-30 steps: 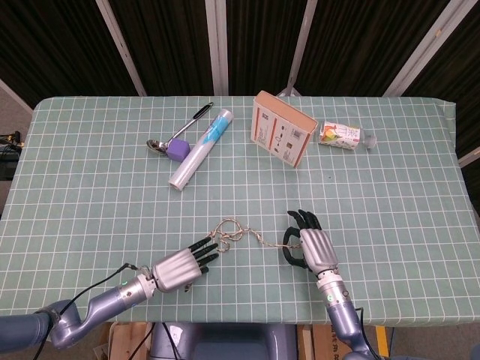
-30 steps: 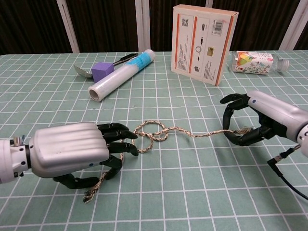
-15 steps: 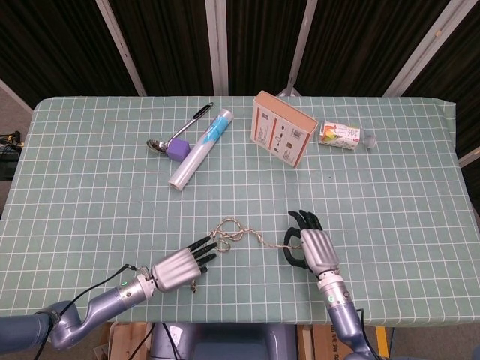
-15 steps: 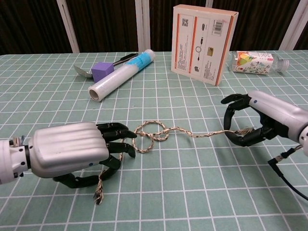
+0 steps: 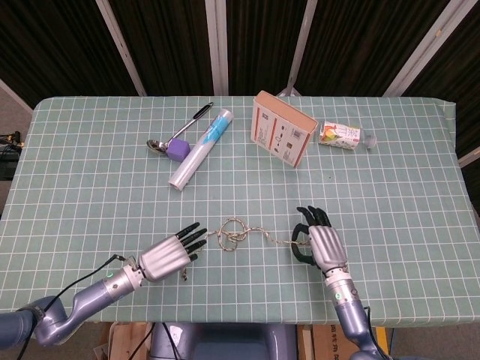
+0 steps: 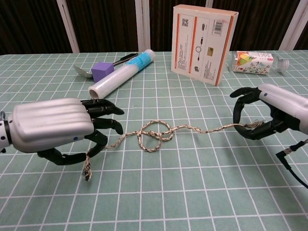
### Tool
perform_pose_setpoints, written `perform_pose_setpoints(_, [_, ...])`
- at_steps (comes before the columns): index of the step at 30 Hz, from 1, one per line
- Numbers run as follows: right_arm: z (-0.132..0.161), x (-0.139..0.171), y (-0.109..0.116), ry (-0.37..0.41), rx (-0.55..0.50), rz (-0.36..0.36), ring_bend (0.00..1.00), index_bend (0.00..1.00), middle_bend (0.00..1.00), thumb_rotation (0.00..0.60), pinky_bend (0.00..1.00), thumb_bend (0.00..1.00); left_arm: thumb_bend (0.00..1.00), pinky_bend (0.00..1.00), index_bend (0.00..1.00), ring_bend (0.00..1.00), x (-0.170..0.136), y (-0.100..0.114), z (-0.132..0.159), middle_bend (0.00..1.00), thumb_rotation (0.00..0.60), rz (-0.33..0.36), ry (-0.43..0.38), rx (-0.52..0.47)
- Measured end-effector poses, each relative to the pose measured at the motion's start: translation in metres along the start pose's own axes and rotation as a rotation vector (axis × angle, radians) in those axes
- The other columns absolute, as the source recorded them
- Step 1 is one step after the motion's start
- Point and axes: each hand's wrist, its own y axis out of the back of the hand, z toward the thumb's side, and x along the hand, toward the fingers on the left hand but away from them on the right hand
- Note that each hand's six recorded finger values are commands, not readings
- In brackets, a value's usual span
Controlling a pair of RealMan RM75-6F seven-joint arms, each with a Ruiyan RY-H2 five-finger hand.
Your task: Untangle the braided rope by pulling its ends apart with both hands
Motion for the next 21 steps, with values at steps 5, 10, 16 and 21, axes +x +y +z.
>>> perform_pose_setpoints(5, [-0.012, 0.001, 0.013, -0.022, 0.02, -0.023, 0.0, 0.61, 0.15, 0.6, 0.0, 0.48, 0.54, 0.0, 0.59, 0.0, -0.014, 0.012, -0.019, 0.18, 0.6, 0.012, 0.037, 0.025])
perform_pose_setpoints(10, [-0.026, 0.003, 0.029, -0.046, 0.03, -0.053, 0.0, 0.61, 0.15, 0.6, 0.0, 0.48, 0.54, 0.0, 0.59, 0.0, -0.031, 0.02, -0.04, 0.18, 0.6, 0.019, 0.087, 0.041])
perform_pose_setpoints(16, [-0.042, 0.005, 0.05, -0.074, 0.04, -0.089, 0.0, 0.61, 0.15, 0.6, 0.0, 0.48, 0.54, 0.0, 0.59, 0.0, -0.057, 0.029, -0.064, 0.18, 0.6, 0.032, 0.16, 0.044])
perform_pose_setpoints(21, [-0.056, 0.006, 0.067, -0.103, 0.049, -0.118, 0.0, 0.61, 0.15, 0.6, 0.0, 0.48, 0.54, 0.0, 0.59, 0.0, -0.08, 0.032, -0.082, 0.18, 0.6, 0.034, 0.214, 0.046])
